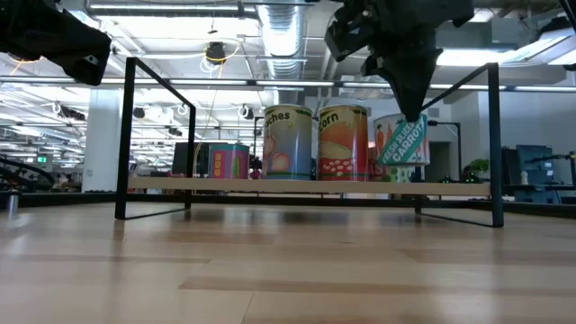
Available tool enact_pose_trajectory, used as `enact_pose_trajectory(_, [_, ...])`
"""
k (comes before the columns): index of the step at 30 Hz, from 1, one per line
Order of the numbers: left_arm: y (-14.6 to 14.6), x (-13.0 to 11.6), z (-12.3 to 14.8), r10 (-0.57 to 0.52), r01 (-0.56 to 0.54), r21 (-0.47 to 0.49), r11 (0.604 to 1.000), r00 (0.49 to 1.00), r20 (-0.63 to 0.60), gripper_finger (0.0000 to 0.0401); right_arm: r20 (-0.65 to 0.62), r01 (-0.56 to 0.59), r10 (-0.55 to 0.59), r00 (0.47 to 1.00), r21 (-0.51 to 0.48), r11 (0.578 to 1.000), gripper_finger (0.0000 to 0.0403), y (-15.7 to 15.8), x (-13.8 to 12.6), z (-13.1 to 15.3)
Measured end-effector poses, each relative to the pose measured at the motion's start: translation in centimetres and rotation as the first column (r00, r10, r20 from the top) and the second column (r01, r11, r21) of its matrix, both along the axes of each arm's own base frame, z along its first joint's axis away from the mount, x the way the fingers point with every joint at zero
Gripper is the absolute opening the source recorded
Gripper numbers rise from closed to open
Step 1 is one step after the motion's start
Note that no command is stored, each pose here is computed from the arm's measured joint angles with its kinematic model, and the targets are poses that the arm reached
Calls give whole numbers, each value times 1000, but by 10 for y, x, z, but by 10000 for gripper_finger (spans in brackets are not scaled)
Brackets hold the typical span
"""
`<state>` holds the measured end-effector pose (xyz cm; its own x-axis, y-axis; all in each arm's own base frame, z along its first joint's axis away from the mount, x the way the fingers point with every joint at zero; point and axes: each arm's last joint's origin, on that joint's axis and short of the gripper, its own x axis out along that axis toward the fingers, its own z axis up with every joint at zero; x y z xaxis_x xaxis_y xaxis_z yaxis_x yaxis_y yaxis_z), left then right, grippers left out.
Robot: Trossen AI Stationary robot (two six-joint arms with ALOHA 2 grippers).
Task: Pick and place cans onto a shelf
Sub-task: Put the canned carrots on the shelf
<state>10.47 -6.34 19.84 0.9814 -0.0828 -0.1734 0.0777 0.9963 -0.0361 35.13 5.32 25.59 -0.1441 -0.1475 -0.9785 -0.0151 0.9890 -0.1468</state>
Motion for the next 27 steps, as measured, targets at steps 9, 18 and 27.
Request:
enact_pose_trajectory(9, [0,0,0,0,0,0,1000,1000,0,2,-55,55,-55,997,1,998,11,-3,-6,-20])
enact_pose_trajectory(18, [0,0,0,1,-1,-2,1000,1000,2,2,-26,46,-48,999,-50,998,41,-5,-5,-24])
enact_pose_trajectory(27, [0,0,0,1,-1,-4,1000,1000,3,2,-15,92,-94,995,-86,992,47,-15,-4,-23])
